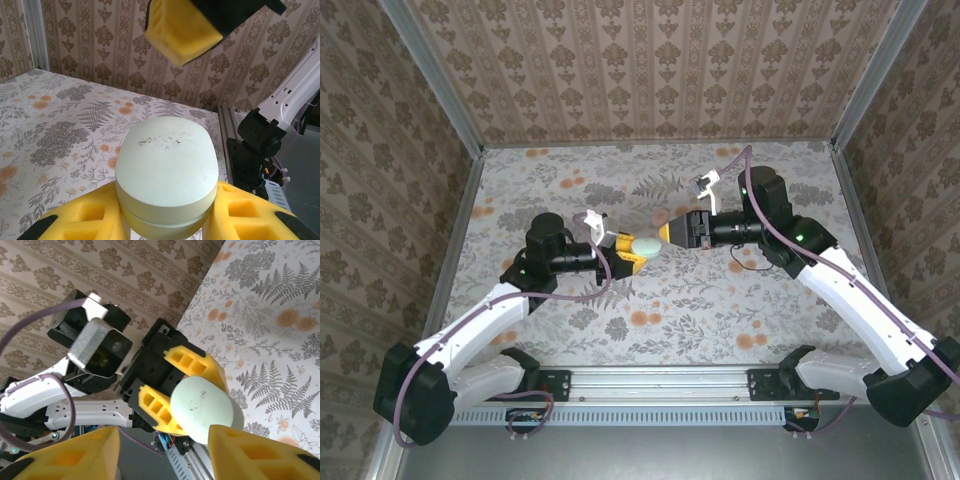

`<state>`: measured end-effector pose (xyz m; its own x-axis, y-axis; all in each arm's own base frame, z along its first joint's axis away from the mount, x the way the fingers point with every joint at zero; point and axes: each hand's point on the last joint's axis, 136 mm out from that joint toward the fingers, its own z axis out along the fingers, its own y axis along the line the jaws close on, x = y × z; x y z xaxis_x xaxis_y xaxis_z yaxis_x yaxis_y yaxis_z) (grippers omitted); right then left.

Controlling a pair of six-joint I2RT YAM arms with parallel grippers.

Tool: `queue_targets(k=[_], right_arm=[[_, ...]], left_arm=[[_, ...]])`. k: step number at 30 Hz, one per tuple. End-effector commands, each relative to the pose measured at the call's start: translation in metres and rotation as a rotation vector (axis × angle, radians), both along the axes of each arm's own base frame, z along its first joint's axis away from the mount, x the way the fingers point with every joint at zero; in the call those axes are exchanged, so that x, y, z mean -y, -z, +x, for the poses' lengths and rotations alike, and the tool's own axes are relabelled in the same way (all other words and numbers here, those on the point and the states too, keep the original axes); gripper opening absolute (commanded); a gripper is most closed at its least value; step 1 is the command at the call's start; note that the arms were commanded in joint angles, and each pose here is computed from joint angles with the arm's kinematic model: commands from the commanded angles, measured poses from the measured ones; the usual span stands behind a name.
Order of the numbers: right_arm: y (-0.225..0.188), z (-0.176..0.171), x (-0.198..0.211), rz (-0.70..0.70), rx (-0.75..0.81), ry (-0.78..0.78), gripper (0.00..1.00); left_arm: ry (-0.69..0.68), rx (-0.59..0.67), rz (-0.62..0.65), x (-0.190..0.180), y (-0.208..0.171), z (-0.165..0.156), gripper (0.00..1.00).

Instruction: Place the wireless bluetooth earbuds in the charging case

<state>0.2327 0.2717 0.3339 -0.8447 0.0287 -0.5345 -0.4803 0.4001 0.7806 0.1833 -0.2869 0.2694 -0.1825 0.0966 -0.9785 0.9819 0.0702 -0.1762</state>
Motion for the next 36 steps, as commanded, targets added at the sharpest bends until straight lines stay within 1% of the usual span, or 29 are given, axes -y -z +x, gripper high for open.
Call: queue_targets(k=[1, 9, 16, 20, 25, 28, 29, 31, 32, 34, 35, 36], right_arm=[[0.011, 0.011, -0.008, 0.062, -0.114, 0.040, 0.55], [0.028, 0.010, -0.026, 0.117, -0.251, 0.016, 0.62], [0.026, 0.006, -0.045, 0.187, -0.326, -0.038, 0.62], [0.025, 0.007, -0.050, 0.205, -0.343, -0.046, 0.56], [0.025, 0.011, -0.053, 0.229, -0.360, -0.041, 0.41], [0.026, 0.013, -0.053, 0.237, -0.371, -0.028, 0.34], [0.026, 0.014, -0.053, 0.242, -0.372, -0.025, 0.33], [0.025, 0.015, -0.053, 0.252, -0.375, -0.017, 0.31], [0.024, 0.016, -0.053, 0.256, -0.374, -0.015, 0.30], [0.025, 0.017, -0.053, 0.256, -0.377, -0.005, 0.30], [0.025, 0.018, -0.053, 0.256, -0.377, -0.002, 0.29], [0.026, 0.019, -0.052, 0.255, -0.380, 0.004, 0.29]], left_arm=[[-0.016, 0.058, -0.056, -0.003, -0.023, 0.000, 0.16], [-0.046, 0.087, -0.075, -0.005, -0.031, 0.003, 0.17], [-0.054, 0.087, -0.085, -0.003, -0.035, 0.008, 0.17], [-0.060, 0.079, -0.087, -0.003, -0.034, 0.008, 0.17], [-0.053, 0.062, -0.087, -0.004, -0.032, 0.006, 0.18], [-0.049, 0.053, -0.081, -0.004, -0.030, 0.004, 0.22], [-0.045, 0.050, -0.078, -0.003, -0.030, 0.004, 0.24], [-0.040, 0.044, -0.072, -0.003, -0.028, 0.003, 0.35], [-0.040, 0.043, -0.070, -0.003, -0.028, 0.003, 0.43], [-0.048, 0.034, -0.064, -0.004, -0.026, 0.003, 0.65], [-0.056, 0.031, -0.061, -0.004, -0.025, 0.004, 0.79], [-0.065, 0.032, -0.060, -0.006, -0.026, 0.004, 0.99]])
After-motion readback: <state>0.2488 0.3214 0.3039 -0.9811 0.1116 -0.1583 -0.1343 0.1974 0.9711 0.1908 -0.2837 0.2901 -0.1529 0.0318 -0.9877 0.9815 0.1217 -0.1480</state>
